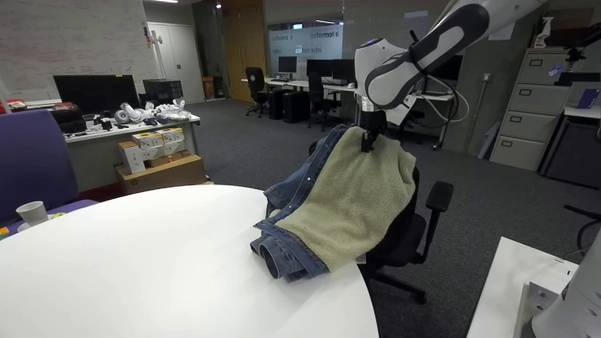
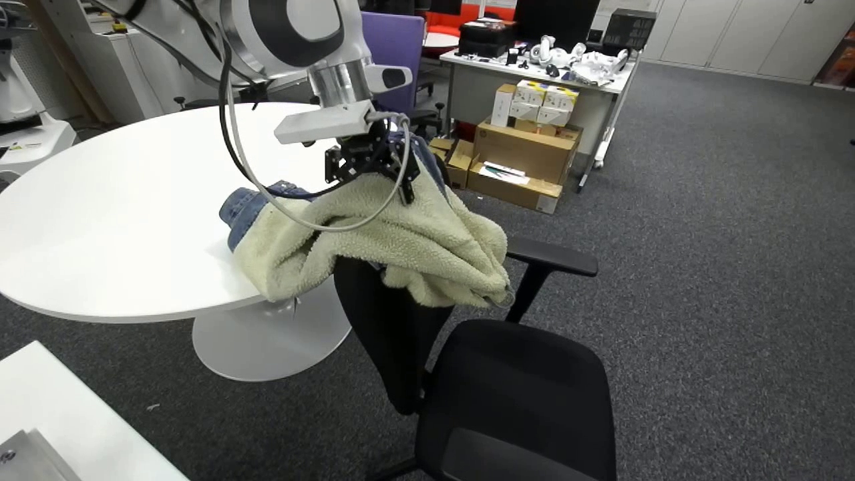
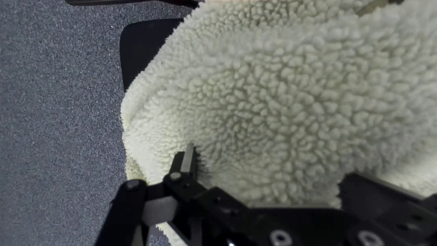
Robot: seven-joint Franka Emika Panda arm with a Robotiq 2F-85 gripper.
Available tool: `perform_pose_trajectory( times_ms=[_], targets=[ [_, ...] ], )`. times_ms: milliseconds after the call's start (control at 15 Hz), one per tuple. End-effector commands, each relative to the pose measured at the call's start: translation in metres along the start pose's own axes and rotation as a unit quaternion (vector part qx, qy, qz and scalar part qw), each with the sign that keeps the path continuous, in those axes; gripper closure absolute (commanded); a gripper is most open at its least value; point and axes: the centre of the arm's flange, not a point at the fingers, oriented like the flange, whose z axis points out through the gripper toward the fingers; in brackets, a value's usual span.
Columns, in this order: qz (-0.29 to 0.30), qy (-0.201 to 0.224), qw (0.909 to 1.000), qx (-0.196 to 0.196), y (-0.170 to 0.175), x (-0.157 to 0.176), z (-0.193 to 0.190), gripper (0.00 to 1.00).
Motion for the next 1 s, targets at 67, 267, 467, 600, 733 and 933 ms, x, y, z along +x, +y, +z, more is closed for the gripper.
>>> perform_pose_trajectory(
  times_ms=[67, 267, 467, 600, 733, 933],
  targets=[
    [0.002, 0.004, 0.9998, 0.017, 0.008, -0.008, 0.028, 0.00],
    [0.012, 0.019, 0.9995, 0.022, 0.013, -0.009, 0.016, 0.00],
    [0.021, 0.035, 0.9974, 0.059, 0.020, -0.012, -0.001, 0.00],
    [0.028, 0.046, 0.9949, 0.085, 0.027, -0.016, -0.009, 0.00],
    [0.033, 0.058, 0.9918, 0.109, 0.036, -0.019, -0.017, 0.00],
    [0.036, 0.074, 0.9848, 0.153, 0.046, -0.024, -0.026, 0.00]
  ],
)
